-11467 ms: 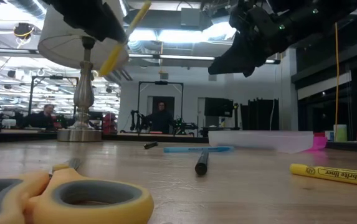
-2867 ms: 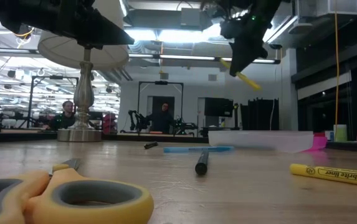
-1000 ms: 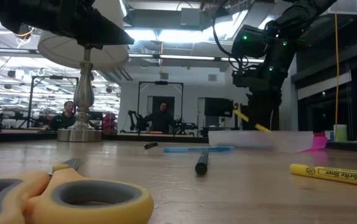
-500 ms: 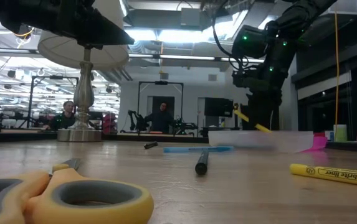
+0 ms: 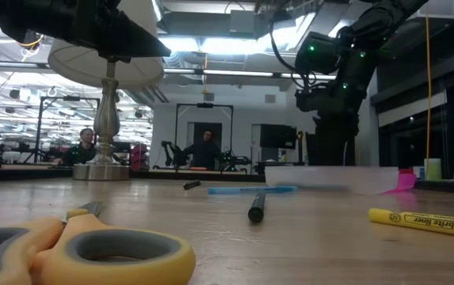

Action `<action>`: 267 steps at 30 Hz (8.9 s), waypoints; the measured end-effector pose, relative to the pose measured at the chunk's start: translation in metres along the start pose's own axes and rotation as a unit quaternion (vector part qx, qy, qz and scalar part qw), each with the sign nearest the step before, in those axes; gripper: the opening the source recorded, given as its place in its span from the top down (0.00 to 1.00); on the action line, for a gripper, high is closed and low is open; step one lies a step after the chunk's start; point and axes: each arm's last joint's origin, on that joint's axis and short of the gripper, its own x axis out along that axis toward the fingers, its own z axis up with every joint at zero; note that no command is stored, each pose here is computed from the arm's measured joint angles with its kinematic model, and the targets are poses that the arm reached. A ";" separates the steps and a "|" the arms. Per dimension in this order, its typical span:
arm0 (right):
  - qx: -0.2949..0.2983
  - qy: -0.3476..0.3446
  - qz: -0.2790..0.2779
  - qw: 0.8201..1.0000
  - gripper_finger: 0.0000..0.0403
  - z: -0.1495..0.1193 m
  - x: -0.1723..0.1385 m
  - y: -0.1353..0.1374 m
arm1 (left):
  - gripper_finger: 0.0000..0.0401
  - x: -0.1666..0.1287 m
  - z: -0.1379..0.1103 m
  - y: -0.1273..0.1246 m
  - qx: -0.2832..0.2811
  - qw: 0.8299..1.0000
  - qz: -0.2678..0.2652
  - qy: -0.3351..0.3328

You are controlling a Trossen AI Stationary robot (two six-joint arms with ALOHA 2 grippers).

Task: Pick & place school supplies into a supply box
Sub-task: Put the yellow pen into the pink supply box

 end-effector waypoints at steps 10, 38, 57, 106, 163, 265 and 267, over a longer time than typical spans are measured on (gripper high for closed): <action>-0.042 -0.019 0.041 0.998 0.92 0.016 -0.027 0.043 | 0.99 0.000 0.000 0.000 0.000 1.000 0.000 0.000; -0.005 -0.051 0.118 0.992 0.99 -0.095 -0.112 0.213 | 0.99 -0.003 0.008 -0.011 -0.013 0.990 -0.132 -0.051; 0.059 0.079 0.001 0.995 1.00 -0.120 -0.094 0.292 | 0.99 -0.002 0.007 -0.008 -0.015 0.997 -0.068 -0.041; 0.010 0.112 -0.091 0.989 0.60 -0.111 -0.017 0.318 | 0.99 -0.002 0.007 -0.008 -0.015 0.997 -0.068 -0.041; -0.086 0.165 -0.054 0.981 0.93 -0.119 0.014 0.313 | 1.00 -0.002 0.007 -0.008 -0.016 0.997 -0.068 -0.041; -0.065 -0.439 -0.067 0.894 0.93 -0.063 -0.045 0.097 | 0.99 -0.003 0.012 -0.007 -0.023 0.996 -0.064 -0.066; -0.053 -0.440 -0.092 0.892 0.93 -0.060 -0.044 0.091 | 0.99 -0.003 0.012 -0.007 -0.023 0.996 -0.064 -0.066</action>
